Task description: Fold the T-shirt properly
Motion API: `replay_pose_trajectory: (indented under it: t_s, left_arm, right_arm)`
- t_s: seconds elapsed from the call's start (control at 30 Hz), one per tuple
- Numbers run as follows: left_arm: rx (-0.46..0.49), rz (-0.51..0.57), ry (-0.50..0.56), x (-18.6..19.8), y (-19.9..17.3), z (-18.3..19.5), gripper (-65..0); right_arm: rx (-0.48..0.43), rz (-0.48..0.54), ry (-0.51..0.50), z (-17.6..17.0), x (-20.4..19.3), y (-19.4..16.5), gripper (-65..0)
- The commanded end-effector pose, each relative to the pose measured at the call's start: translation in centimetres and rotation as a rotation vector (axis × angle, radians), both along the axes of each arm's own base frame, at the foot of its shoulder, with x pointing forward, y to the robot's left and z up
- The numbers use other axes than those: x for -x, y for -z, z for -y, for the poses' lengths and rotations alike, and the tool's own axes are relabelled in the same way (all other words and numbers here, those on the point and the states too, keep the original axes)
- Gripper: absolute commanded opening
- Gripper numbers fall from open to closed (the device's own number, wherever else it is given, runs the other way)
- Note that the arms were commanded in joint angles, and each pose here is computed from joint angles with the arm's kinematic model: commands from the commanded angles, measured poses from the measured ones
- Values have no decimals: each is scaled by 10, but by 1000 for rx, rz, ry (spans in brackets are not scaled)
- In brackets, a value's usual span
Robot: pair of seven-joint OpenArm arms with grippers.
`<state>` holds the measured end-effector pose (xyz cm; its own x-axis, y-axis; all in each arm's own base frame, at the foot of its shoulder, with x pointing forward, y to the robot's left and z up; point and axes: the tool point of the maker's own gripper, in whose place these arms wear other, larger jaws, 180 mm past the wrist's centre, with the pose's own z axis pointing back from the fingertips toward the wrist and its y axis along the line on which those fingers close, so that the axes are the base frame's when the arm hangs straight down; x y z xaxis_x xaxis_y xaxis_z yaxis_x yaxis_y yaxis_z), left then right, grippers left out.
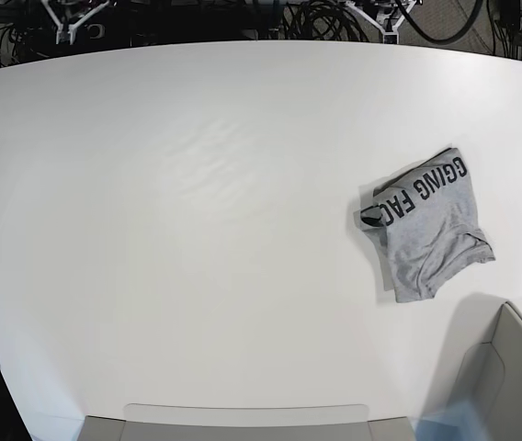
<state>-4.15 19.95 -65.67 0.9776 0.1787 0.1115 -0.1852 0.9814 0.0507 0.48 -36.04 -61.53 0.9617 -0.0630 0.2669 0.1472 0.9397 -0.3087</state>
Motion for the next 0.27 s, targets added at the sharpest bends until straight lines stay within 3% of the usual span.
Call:
replay_pose_trajectory:
  t_s: [0.0, 0.13, 0.23]
  left_arm:
    - [0, -10, -2, 6, -1, -3, -650]
    - [-14, -11, 1, 5, -2, -12, -650]
    - [-14, -9, 1, 4, -2, -12, -650]
  right_arm:
    - [68, -10, -45, 15, 1, -7, -650]
    - [281, -66, -238, 34, -7, -19, -650]
    - [335, -67, -297, 28, -17, -20, -650]
